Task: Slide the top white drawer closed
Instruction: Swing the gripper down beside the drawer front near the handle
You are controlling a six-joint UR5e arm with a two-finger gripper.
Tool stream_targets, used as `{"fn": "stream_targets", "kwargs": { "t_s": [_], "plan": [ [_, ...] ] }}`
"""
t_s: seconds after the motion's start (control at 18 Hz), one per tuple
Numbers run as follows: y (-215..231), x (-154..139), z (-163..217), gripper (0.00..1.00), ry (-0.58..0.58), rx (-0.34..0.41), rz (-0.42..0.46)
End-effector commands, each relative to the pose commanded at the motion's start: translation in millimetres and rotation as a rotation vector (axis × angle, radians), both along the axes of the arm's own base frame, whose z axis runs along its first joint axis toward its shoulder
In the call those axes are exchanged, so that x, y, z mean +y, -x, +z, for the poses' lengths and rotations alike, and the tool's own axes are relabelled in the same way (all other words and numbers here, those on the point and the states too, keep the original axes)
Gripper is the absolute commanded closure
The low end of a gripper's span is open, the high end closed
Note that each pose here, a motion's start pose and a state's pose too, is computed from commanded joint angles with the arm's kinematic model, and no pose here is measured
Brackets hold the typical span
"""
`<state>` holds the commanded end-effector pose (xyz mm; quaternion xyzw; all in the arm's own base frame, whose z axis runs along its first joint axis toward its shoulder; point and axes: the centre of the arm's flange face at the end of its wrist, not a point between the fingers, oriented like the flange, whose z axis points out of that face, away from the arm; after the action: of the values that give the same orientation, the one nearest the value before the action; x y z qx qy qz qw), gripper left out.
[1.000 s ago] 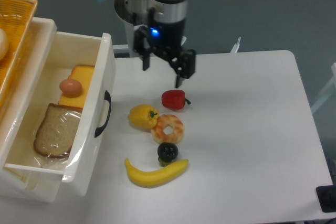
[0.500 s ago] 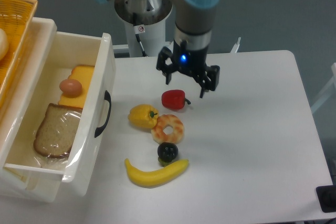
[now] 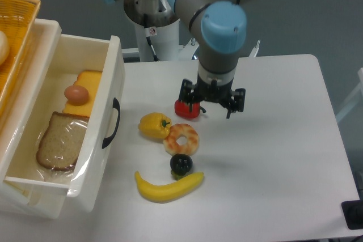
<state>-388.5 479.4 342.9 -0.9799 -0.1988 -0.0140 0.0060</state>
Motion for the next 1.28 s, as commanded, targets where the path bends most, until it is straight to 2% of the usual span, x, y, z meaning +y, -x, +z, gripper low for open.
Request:
{"fn": "stream_targets", "kwargs": {
  "t_s": [0.39, 0.5, 0.83, 1.28],
  "plan": [
    [-13, 28, -43, 0.0, 0.003, -0.09, -0.022],
    [-13, 33, -42, 0.0, -0.042, -0.126, -0.015],
    [-30, 47, -61, 0.0, -0.033, -0.165, -0.042],
    [-49, 64, -66, 0.0, -0.06, -0.204, -0.072]
  ]
}}
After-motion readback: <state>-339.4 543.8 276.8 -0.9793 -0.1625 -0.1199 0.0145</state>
